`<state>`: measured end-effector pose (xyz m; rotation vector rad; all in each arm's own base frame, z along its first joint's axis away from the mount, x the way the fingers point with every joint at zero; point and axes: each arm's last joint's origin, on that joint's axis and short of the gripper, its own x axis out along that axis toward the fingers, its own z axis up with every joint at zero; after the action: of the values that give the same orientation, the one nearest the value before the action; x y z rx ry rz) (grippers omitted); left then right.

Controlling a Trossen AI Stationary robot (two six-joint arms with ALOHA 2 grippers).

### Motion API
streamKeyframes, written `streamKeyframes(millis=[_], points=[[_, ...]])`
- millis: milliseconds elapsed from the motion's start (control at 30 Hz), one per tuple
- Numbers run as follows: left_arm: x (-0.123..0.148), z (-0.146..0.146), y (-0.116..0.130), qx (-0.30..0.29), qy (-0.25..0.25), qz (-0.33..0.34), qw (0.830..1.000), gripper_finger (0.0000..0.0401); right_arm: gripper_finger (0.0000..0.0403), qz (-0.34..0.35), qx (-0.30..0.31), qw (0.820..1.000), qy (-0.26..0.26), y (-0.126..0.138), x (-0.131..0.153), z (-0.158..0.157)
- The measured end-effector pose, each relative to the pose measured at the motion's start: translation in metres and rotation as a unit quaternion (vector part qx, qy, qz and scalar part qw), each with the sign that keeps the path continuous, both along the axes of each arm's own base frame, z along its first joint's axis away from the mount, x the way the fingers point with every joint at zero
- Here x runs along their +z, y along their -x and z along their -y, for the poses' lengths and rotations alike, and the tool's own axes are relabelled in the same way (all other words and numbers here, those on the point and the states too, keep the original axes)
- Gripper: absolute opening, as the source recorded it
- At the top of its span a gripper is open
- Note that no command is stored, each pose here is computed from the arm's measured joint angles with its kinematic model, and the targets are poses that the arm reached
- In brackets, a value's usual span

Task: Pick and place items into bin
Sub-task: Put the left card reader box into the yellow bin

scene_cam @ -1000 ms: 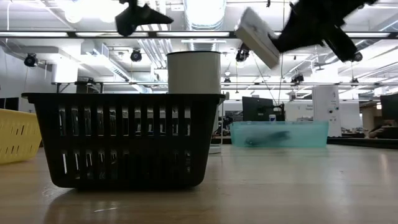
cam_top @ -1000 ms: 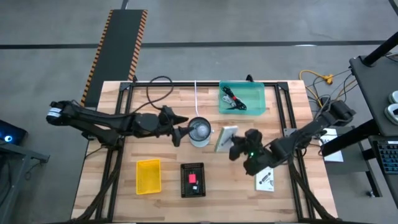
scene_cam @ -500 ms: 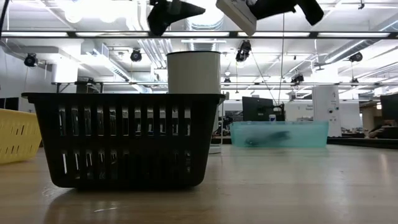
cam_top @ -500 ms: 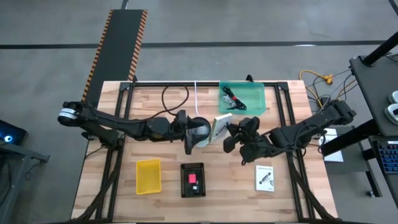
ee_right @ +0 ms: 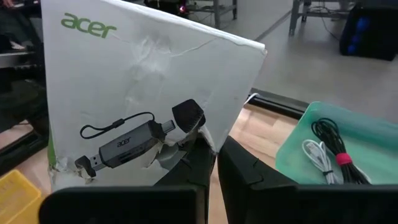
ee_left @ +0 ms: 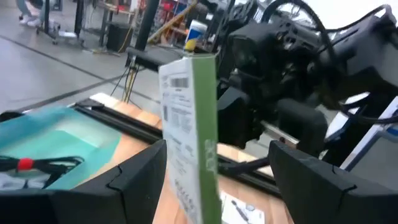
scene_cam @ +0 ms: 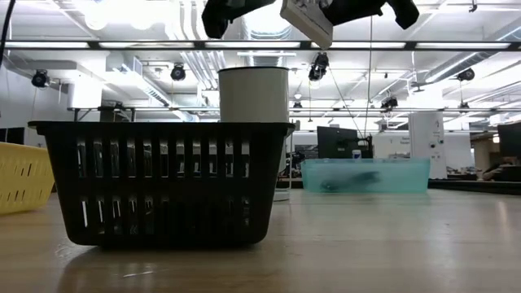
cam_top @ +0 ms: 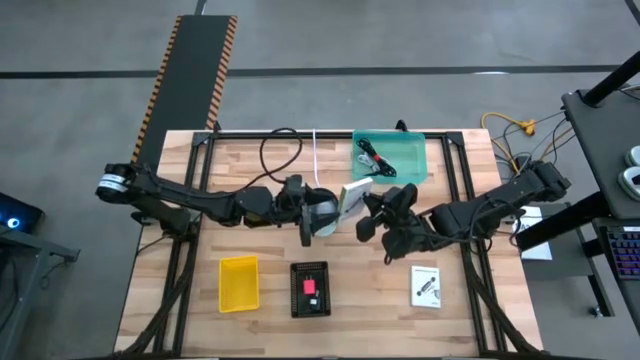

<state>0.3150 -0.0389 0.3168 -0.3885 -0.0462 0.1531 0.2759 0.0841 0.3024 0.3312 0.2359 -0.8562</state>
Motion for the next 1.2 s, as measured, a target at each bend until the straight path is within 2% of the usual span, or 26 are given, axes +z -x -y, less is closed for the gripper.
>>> streamKeyframes(millis=[300,433,733,967,1200], points=[[-0.005,0.001,-0.008,0.003,0.000,-0.002,1.000,0.0265,0.0011,0.015,0.005,1.000,-0.002,-0.003,0.003,-0.001],[-0.013,0.000,-0.013,0.012,-0.001,-0.011,1.000,0.0265,0.0011,0.022,0.020,0.999,0.013,-0.007,0.008,-0.003],[-0.008,-0.003,-0.012,0.041,0.003,0.012,0.999,0.0258,0.0011,0.024,0.024,0.999,0.013,-0.008,0.009,-0.003],[-0.007,-0.003,-0.012,0.046,0.003,0.013,0.999,0.0200,0.0011,0.023,0.024,0.999,0.014,-0.008,0.009,-0.003],[-0.007,-0.003,-0.012,0.041,0.010,0.015,0.999,0.0112,0.0011,0.021,0.024,0.999,0.014,-0.008,0.009,-0.003]])
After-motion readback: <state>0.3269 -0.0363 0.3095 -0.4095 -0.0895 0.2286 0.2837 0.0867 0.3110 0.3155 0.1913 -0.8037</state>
